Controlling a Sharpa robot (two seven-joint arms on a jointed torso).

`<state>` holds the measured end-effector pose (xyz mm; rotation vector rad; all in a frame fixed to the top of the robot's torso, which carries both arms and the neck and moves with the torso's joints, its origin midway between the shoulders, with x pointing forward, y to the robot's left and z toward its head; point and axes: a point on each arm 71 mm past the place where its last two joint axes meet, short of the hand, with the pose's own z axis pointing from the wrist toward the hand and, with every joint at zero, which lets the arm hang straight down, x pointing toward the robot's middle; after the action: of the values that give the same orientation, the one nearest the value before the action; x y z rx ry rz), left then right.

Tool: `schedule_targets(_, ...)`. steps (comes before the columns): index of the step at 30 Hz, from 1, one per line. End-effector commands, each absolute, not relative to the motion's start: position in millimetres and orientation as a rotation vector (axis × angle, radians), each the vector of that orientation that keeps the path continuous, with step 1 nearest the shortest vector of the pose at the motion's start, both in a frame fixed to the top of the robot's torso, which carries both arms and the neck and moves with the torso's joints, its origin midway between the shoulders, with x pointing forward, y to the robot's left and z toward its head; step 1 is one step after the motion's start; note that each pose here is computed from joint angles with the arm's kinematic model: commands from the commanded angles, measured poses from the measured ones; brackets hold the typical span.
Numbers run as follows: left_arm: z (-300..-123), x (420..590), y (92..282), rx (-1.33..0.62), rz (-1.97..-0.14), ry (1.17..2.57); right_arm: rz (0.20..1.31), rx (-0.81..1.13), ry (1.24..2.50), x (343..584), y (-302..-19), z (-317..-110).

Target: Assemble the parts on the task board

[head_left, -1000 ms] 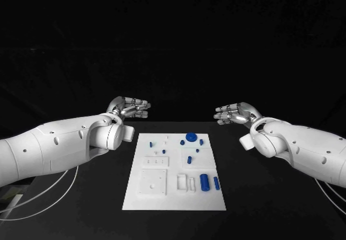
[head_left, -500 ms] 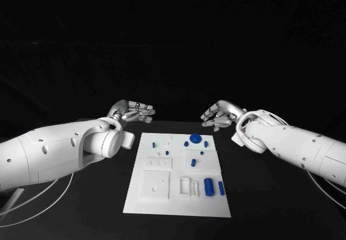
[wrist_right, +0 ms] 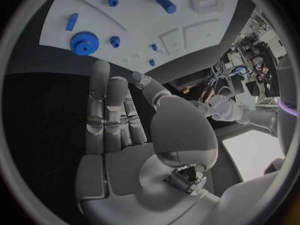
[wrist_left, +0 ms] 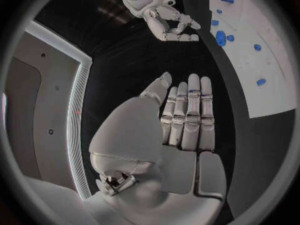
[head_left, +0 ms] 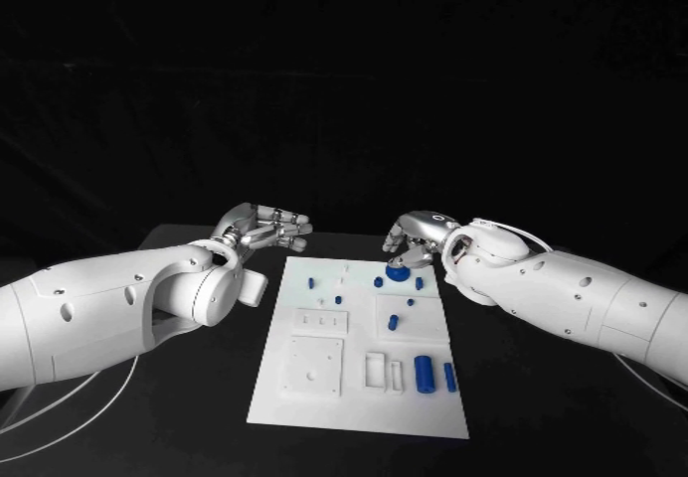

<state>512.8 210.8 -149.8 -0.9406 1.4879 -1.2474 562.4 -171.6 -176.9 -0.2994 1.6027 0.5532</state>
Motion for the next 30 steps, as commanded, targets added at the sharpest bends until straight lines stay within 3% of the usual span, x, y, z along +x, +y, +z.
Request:
schedule_targets(1,-144.4,510.3,203.6,-0.902,-1.286,1.502,0.412,-0.389,1.606,564.4,-171.7,-179.2)
schedule_targets(30,-131.7,504.8,189.8,-0.858,-1.33,1.523,0.338,-0.458,1.626,569.2,-156.5,-187.8)
